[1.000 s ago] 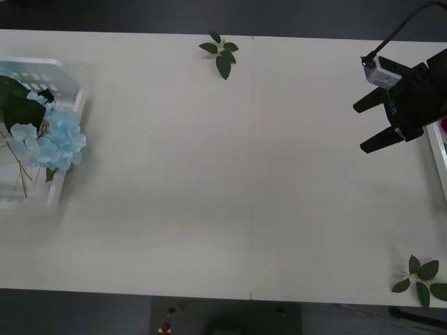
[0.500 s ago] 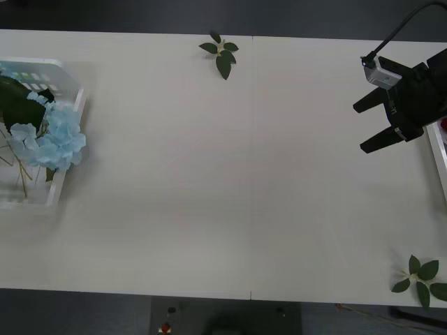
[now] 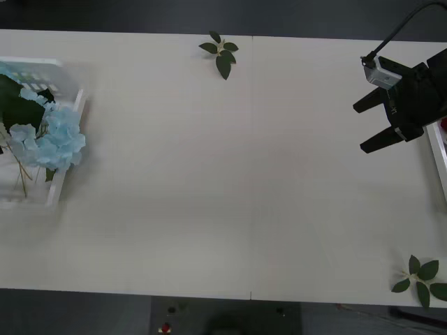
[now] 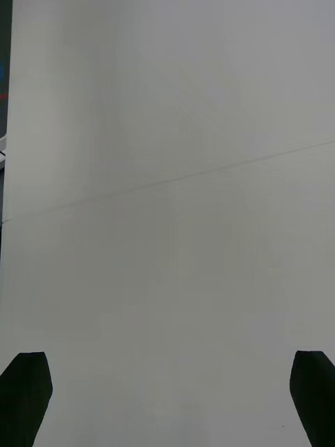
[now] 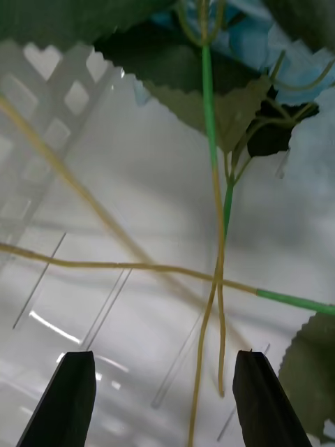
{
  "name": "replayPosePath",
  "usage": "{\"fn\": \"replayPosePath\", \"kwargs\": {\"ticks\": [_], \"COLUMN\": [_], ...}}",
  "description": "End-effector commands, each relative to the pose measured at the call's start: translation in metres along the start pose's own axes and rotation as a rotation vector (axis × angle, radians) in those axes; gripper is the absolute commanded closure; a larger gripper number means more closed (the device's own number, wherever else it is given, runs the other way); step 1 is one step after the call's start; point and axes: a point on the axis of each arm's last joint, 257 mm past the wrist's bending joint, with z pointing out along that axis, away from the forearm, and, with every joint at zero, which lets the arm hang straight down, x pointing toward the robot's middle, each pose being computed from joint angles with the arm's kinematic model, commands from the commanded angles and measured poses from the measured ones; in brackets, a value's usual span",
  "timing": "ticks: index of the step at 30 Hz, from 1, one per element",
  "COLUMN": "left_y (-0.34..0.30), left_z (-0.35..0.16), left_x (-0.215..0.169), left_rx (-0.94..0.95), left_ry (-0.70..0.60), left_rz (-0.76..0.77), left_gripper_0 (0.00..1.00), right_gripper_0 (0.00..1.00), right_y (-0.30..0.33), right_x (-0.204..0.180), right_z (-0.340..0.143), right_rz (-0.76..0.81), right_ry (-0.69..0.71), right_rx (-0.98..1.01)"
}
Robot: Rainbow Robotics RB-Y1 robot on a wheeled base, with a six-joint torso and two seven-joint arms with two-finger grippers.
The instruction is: Put the red flowers into the right box and the blue flowers into the left box
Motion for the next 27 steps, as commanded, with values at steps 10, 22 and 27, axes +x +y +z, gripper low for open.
{"fn": "replayPosePath", "kwargs": {"ticks": [10, 22, 27], "left_y": [-0.033, -0.147, -0.193], "left_z": [-0.102, -0.17, -0.222], "left_x": [-0.027, -0.034, -0.054], "left_rx": [0.118, 0.609, 0.87], "left_ry": [0.086, 0.044, -0.081], "left_rz": [0.201, 0.212, 0.25], "left_gripper_0": [0.43, 0.44, 0.43], "right_gripper_0": [0.0, 0.0, 0.0], "right_y": [0.005, 0.005, 0.005], "right_x": [-0.006, -0.006, -0.006], "right_z": [0.004, 0.004, 0.004], "right_rz": [-0.011, -0.011, -0.011], "right_ry": [-0.004, -0.004, -0.004], "right_rx": [-0.014, -0.014, -0.014]}}
